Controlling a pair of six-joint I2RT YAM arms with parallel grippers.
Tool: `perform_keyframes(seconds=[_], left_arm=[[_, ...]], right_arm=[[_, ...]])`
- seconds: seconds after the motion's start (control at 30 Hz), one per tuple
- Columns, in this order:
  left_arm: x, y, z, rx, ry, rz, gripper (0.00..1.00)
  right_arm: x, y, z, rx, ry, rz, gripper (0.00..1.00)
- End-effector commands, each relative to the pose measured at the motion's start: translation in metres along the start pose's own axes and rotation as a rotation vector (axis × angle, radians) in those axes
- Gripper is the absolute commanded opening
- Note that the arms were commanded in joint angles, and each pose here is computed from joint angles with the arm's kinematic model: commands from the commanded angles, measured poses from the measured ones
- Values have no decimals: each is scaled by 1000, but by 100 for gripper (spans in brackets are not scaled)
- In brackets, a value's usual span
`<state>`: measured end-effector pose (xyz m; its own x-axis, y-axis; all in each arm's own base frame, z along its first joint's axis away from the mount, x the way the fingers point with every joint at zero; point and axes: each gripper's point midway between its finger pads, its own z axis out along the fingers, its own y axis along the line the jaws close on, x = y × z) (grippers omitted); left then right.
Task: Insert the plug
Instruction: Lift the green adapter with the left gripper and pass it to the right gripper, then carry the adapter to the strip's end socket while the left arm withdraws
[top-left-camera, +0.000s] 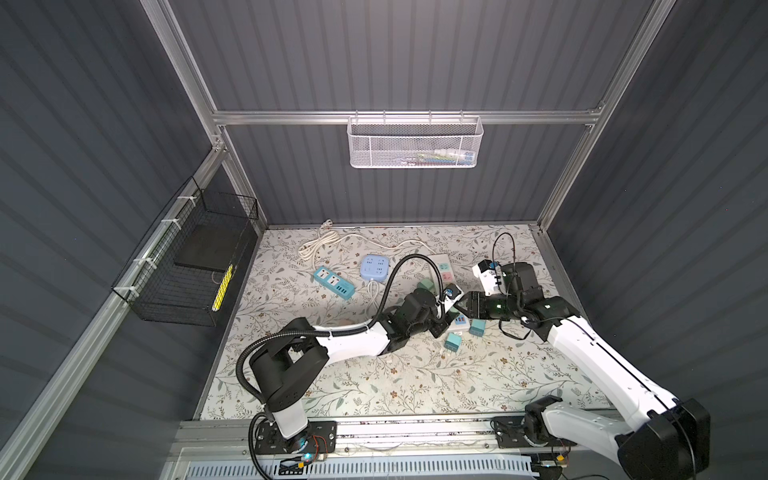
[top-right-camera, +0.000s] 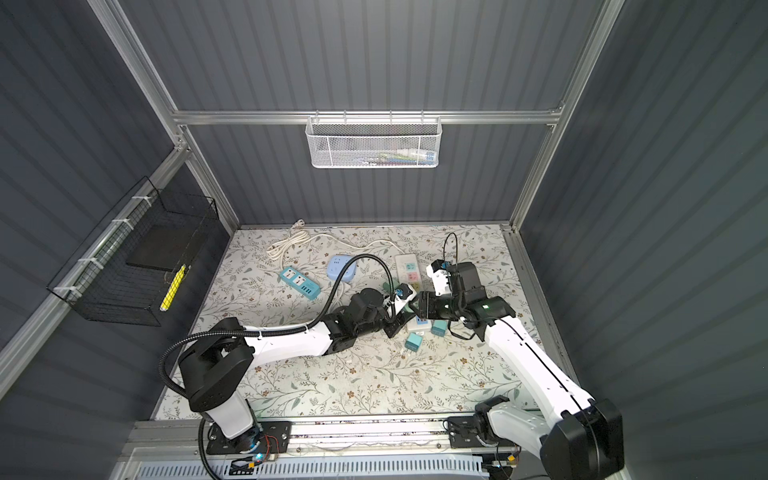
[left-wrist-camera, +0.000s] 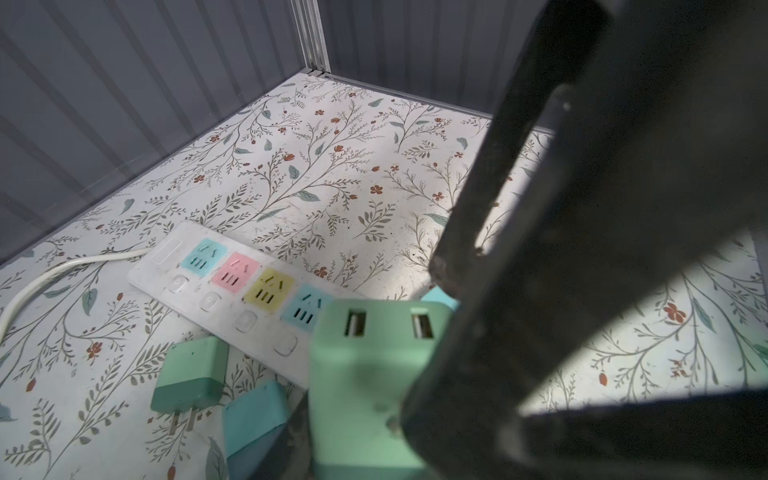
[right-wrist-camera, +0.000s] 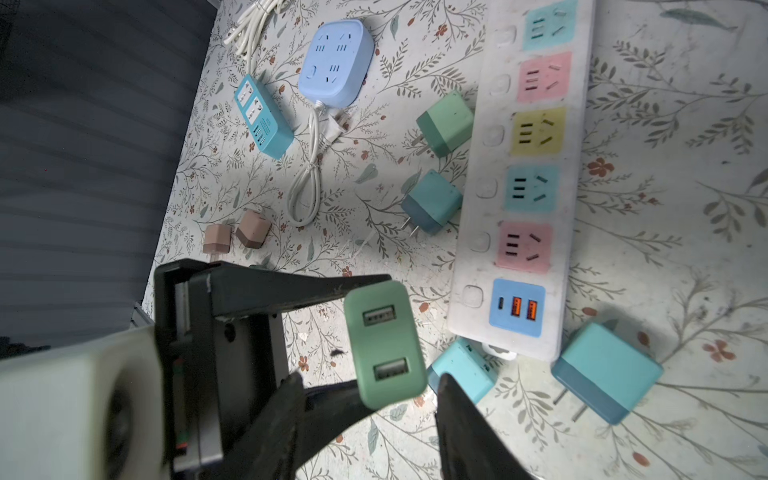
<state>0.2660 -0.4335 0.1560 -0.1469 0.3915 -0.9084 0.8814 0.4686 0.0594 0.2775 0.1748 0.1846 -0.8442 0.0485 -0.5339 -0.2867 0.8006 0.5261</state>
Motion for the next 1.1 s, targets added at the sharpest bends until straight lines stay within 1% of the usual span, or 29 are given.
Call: perform_keyframes(seconds=[0.0,0.13,0.33,0.47,0.57,0.63,0.7,0.73,0.77,0.8,0.87,0.93,0.97,1.03,1.07], left_arm=[[-20,-2,-7,30,-45,-21,0],[-23,-4,-8,46,-46,-22,0],[-27,-1,-14,36,-60,-24,0],[-26,6,-16,41,-74,-64,0],[-25,10,-17,39,-77,-79,0],[-24,13,-17,31,-75,-85,2],[-24,16,-18,21,-74,-93,10],[-24,17,-18,16,-72,-96,20],[-24,19,-19,6,-71,-102,37],[-24,21,-19,-1,-70,-110,52],[-23,25,-21,-16,-63,-119,60],[-24,34,-28,-63,-63,-138,78],[-24,42,-34,-108,-70,-157,86],[-23,62,-51,-216,-105,-215,94],[-22,73,-61,-269,-130,-254,97]], right_arm=[[-12,8,3,-30,-23,-34,52],[-12,4,10,-26,-13,-21,51],[-8,4,16,-40,13,-3,43],[-3,3,17,-39,23,-7,43],[-2,2,19,-38,40,-6,35],[-2,1,20,-36,41,-1,31],[-3,2,20,-40,34,-1,28],[-5,2,19,-40,22,1,27],[-7,4,18,-45,13,-1,26],[-10,5,17,-43,4,-2,26],[-16,2,16,-20,-21,-3,24],[-25,-4,15,28,-48,-3,24],[-39,-7,15,58,-98,-20,23],[-60,-22,17,152,-165,-39,23],[-70,-27,20,190,-193,-46,22]])
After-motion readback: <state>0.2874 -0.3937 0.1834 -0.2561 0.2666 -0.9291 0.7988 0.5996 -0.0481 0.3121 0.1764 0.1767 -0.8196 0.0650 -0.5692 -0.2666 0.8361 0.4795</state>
